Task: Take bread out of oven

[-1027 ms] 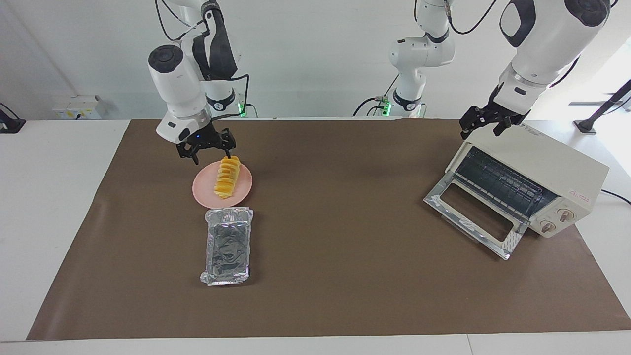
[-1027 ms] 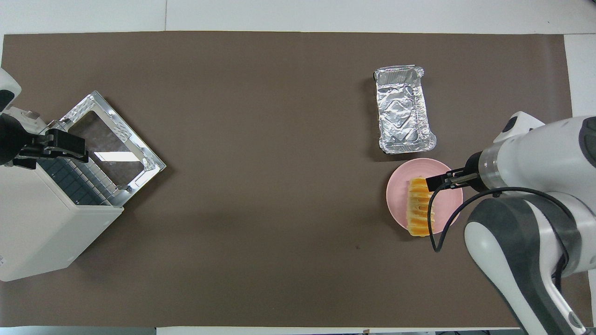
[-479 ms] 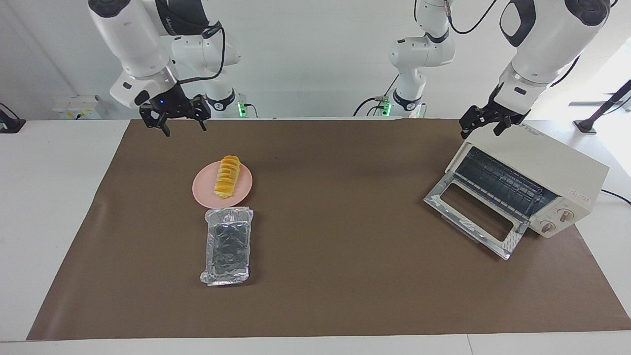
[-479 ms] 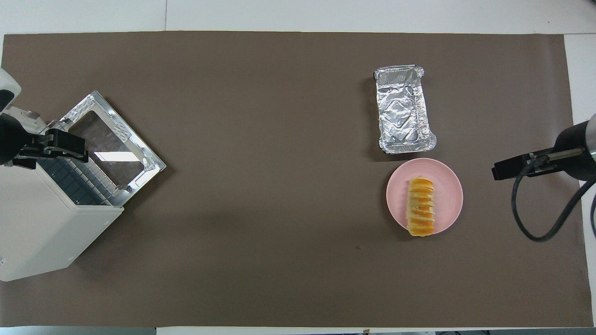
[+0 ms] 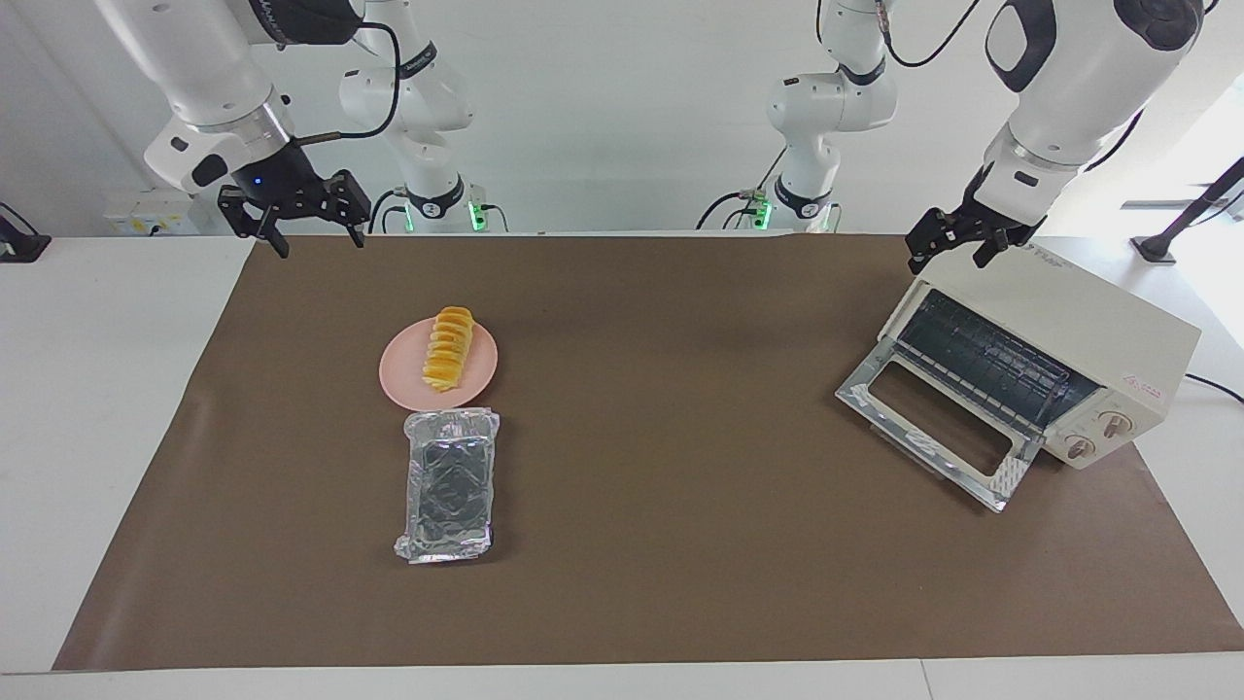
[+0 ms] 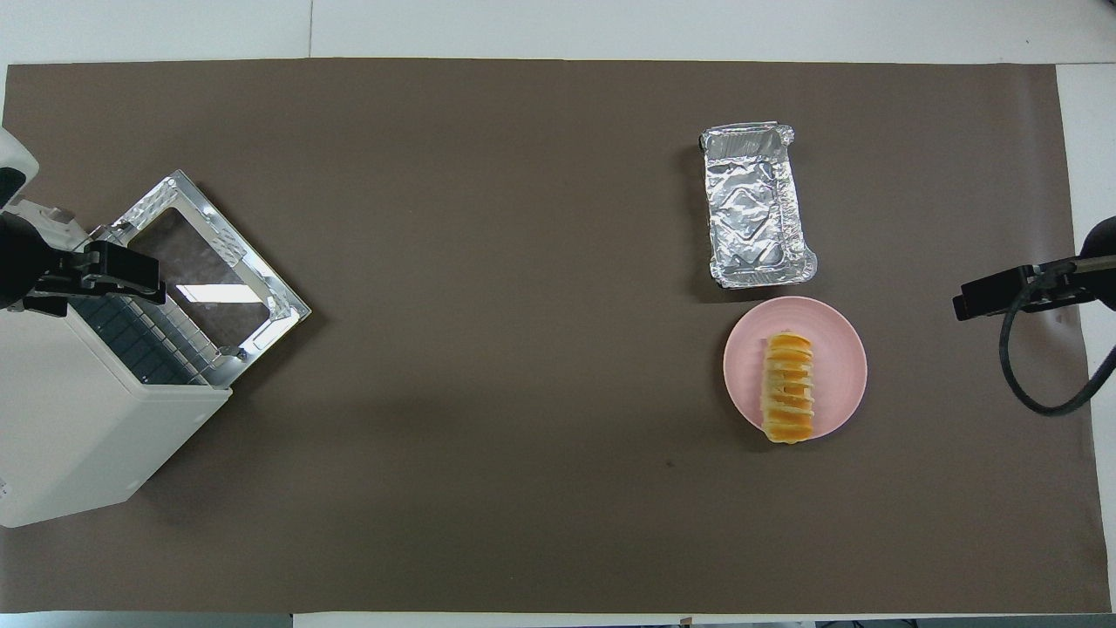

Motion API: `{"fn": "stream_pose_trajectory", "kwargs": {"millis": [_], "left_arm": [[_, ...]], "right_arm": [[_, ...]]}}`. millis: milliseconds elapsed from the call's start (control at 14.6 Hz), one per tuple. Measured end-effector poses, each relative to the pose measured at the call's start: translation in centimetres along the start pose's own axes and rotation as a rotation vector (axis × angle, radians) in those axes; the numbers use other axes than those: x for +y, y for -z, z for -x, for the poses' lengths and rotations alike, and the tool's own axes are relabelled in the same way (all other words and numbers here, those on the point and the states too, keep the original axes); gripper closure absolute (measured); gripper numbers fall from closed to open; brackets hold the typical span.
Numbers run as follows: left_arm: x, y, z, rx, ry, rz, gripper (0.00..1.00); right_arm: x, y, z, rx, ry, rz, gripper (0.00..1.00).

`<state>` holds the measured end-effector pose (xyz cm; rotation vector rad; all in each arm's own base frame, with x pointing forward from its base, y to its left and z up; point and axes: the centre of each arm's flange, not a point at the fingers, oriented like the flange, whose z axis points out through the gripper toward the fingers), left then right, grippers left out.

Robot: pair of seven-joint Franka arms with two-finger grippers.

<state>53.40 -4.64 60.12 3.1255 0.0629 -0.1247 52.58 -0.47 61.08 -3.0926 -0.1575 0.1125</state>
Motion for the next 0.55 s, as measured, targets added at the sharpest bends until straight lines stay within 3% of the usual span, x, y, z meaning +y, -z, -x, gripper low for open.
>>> {"fn": "stream_pose_trajectory", "kwargs": {"millis": [548], "left_arm": [[0.03, 0.01, 0.0, 0.0, -0.001, 0.0, 0.0]], "right_arm": [[0.27, 0.52, 0.0, 0.011, -0.005, 0.002, 0.0]]}}
